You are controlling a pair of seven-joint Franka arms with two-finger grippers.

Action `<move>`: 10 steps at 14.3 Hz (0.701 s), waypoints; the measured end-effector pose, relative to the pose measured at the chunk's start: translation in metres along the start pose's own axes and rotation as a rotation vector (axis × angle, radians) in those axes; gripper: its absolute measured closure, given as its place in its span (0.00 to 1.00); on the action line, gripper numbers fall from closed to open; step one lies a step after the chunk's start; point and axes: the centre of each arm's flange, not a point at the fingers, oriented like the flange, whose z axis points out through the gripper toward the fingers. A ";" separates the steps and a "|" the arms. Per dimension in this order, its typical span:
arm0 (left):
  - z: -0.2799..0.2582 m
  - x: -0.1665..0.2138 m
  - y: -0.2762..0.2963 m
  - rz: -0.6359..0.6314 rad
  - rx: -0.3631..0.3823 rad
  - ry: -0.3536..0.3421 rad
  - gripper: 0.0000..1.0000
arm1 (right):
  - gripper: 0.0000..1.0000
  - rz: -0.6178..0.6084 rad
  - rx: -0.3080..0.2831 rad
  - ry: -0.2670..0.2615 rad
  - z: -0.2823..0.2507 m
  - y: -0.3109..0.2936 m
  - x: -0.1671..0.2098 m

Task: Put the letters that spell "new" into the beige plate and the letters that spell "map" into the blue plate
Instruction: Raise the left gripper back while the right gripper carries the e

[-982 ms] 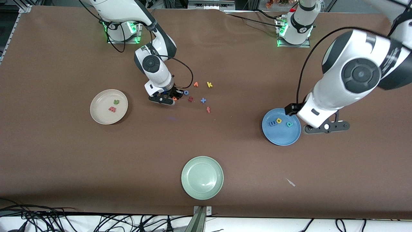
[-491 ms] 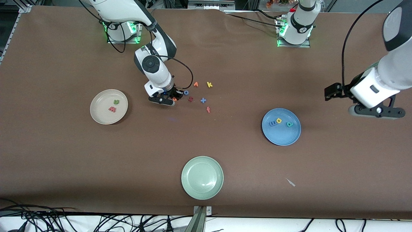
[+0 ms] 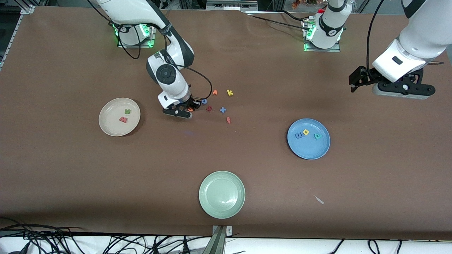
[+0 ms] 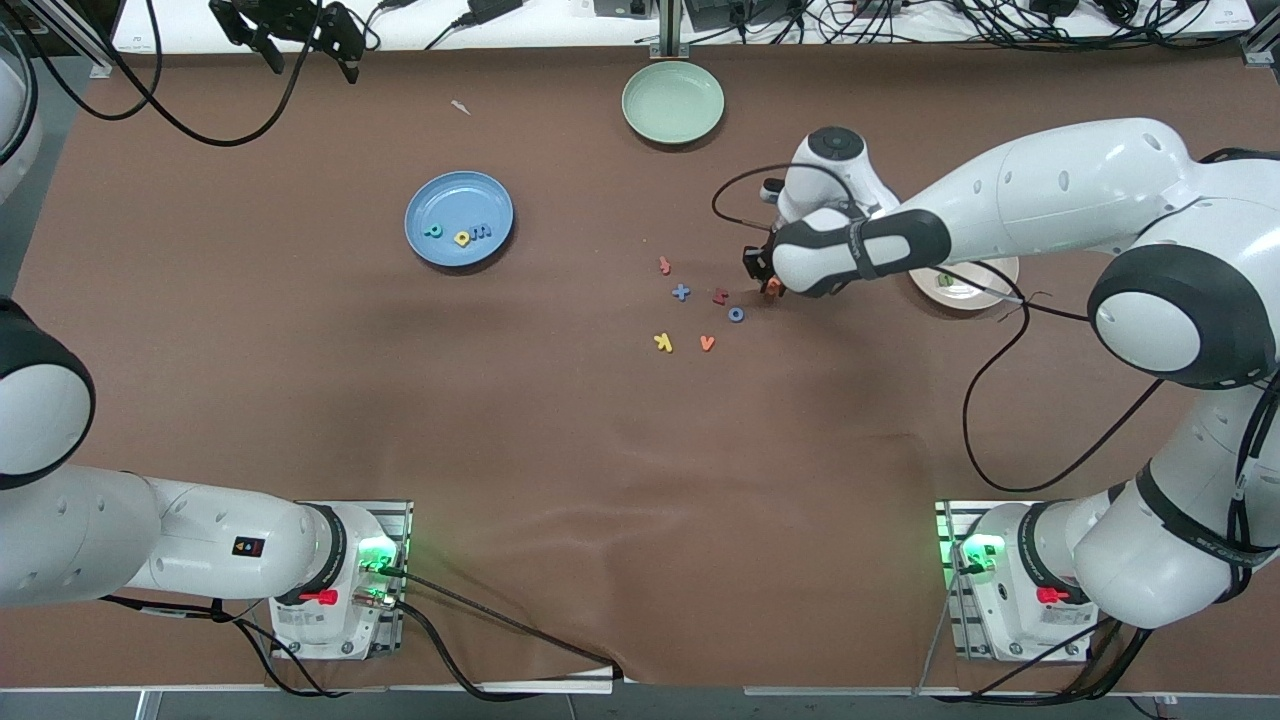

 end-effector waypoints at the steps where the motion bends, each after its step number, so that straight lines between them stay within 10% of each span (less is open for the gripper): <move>1: -0.001 0.000 -0.003 -0.008 -0.012 0.002 0.00 | 0.71 -0.025 -0.017 -0.008 -0.007 0.007 0.008; 10: 0.001 -0.002 -0.017 -0.053 -0.082 -0.021 0.00 | 0.71 -0.272 -0.128 -0.131 -0.059 0.146 0.070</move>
